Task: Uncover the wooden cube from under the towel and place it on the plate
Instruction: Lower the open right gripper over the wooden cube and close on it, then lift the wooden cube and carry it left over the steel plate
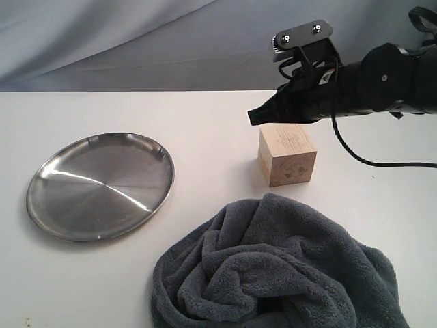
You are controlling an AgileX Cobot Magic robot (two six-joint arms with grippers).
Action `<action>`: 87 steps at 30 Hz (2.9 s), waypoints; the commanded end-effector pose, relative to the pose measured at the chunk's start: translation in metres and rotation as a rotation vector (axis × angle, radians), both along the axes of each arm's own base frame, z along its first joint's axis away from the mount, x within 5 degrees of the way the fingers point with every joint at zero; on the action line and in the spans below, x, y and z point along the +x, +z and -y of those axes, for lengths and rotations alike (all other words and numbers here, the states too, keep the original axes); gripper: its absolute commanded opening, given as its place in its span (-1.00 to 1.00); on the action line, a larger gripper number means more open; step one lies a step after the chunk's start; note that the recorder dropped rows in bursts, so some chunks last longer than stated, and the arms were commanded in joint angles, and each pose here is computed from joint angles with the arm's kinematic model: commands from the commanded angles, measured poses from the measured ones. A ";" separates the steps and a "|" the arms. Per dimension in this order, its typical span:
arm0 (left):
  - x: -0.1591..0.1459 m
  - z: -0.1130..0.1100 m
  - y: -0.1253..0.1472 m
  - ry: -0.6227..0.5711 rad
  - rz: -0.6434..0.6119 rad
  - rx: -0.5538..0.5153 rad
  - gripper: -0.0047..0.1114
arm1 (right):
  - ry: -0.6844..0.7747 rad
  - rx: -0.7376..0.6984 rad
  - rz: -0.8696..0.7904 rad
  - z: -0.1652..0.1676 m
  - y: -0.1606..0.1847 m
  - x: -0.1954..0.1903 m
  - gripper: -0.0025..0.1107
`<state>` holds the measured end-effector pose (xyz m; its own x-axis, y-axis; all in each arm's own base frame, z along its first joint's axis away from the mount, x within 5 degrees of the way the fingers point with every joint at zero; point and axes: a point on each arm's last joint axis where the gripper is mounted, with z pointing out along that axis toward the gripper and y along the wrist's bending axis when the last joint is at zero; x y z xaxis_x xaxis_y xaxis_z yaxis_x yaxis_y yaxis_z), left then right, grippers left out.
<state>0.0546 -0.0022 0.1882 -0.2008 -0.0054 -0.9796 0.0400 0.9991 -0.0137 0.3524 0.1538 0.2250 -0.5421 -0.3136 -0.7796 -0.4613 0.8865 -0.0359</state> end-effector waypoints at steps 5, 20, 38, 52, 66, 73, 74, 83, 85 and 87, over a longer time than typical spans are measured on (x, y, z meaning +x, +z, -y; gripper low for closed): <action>0.000 0.000 -0.001 -0.005 0.004 -0.004 -0.92 | 0.086 -0.112 0.058 0.002 0.004 0.000 0.43; 0.000 0.000 -0.001 -0.005 0.004 -0.004 -0.92 | 0.047 -0.098 -0.005 -0.001 -0.030 0.011 0.90; 0.000 0.000 -0.001 -0.005 0.004 -0.004 -0.92 | -0.099 -0.043 -0.078 0.014 -0.083 0.032 0.90; 0.000 0.000 -0.001 -0.005 0.004 -0.004 -0.92 | -0.138 -0.022 -0.109 0.014 -0.100 0.034 0.84; 0.000 0.000 -0.001 -0.005 0.004 -0.004 -0.92 | -0.142 -0.018 -0.138 0.014 -0.101 0.032 -0.95; 0.000 0.000 -0.001 -0.005 0.004 -0.004 -0.92 | -0.141 -0.008 -0.116 0.014 -0.091 0.032 -0.96; 0.000 0.000 -0.001 -0.005 0.004 -0.004 -0.92 | -0.140 -0.004 -0.109 0.014 -0.087 0.031 -0.96; 0.000 0.000 -0.001 -0.005 0.004 -0.004 -0.92 | -0.111 -0.004 -0.080 0.015 -0.060 0.026 -0.96; 0.000 0.000 -0.001 -0.005 0.004 -0.004 -0.92 | -0.106 -0.001 -0.082 0.015 -0.053 0.024 -0.96; 0.000 0.000 -0.001 -0.005 0.004 -0.004 -0.92 | -0.092 -0.012 -0.080 0.015 -0.049 0.022 -0.96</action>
